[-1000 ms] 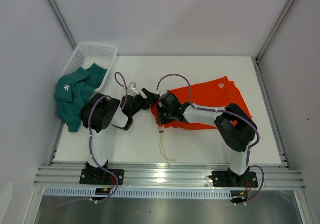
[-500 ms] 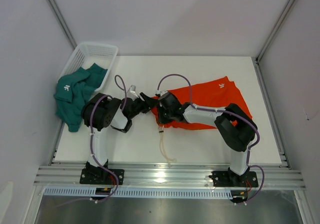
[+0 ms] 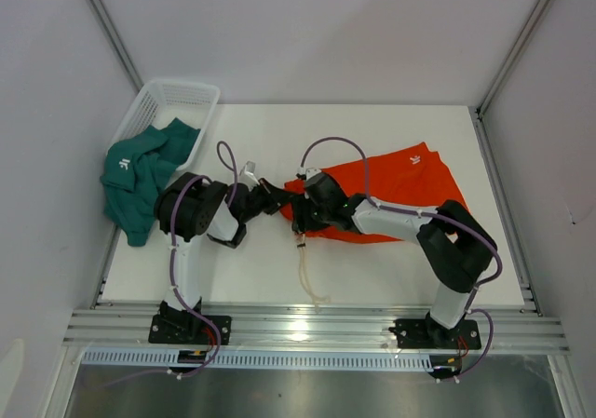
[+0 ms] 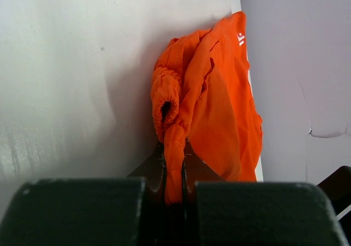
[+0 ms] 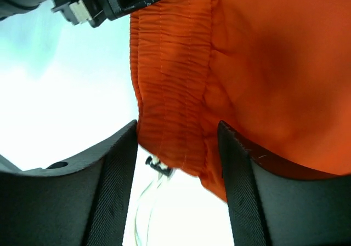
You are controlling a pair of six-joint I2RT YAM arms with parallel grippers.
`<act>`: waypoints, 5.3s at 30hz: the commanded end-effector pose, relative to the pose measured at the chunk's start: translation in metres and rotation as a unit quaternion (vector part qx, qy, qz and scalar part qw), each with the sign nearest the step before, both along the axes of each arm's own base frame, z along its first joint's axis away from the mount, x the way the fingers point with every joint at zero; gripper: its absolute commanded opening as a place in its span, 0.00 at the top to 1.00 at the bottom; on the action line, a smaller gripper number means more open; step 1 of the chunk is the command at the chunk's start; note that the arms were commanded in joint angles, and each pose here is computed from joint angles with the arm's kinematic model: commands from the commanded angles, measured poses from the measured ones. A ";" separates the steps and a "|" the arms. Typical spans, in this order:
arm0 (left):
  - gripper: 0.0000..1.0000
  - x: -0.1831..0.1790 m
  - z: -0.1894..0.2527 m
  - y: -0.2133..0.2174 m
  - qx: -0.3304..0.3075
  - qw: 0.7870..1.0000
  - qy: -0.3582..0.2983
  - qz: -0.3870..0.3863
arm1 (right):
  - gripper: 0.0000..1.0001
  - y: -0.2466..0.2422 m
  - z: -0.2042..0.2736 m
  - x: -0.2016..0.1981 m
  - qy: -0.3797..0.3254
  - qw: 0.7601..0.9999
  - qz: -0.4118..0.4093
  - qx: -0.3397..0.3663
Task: Fold and stack the shorts
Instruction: Fold the shorts
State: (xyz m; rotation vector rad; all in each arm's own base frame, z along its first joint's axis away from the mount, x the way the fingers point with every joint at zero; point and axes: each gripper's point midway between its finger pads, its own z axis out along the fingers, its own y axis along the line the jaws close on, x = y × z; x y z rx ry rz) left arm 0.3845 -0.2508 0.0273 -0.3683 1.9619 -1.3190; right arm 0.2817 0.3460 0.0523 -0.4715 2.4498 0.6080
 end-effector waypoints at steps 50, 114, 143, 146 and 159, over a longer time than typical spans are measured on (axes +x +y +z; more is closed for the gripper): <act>1.00 -0.014 0.116 0.129 0.327 0.938 0.105 0.045 | 1.00 -0.042 -0.033 0.010 -0.013 0.995 -0.085 -0.042; 1.00 -0.006 0.194 0.053 0.540 0.823 0.163 0.066 | 1.00 -0.142 0.026 0.020 -0.022 0.972 -0.233 -0.017; 1.00 -0.025 0.150 -0.058 0.443 0.870 0.200 0.084 | 1.00 -0.153 -0.034 0.029 0.047 0.962 -0.270 -0.007; 1.00 -0.032 0.143 -0.063 0.430 0.870 0.224 0.096 | 1.00 -0.153 -0.040 0.028 0.055 0.961 -0.270 -0.006; 1.00 -0.028 0.140 -0.023 0.476 0.839 0.230 0.126 | 1.00 -0.115 -0.055 0.014 0.077 0.968 -0.237 0.009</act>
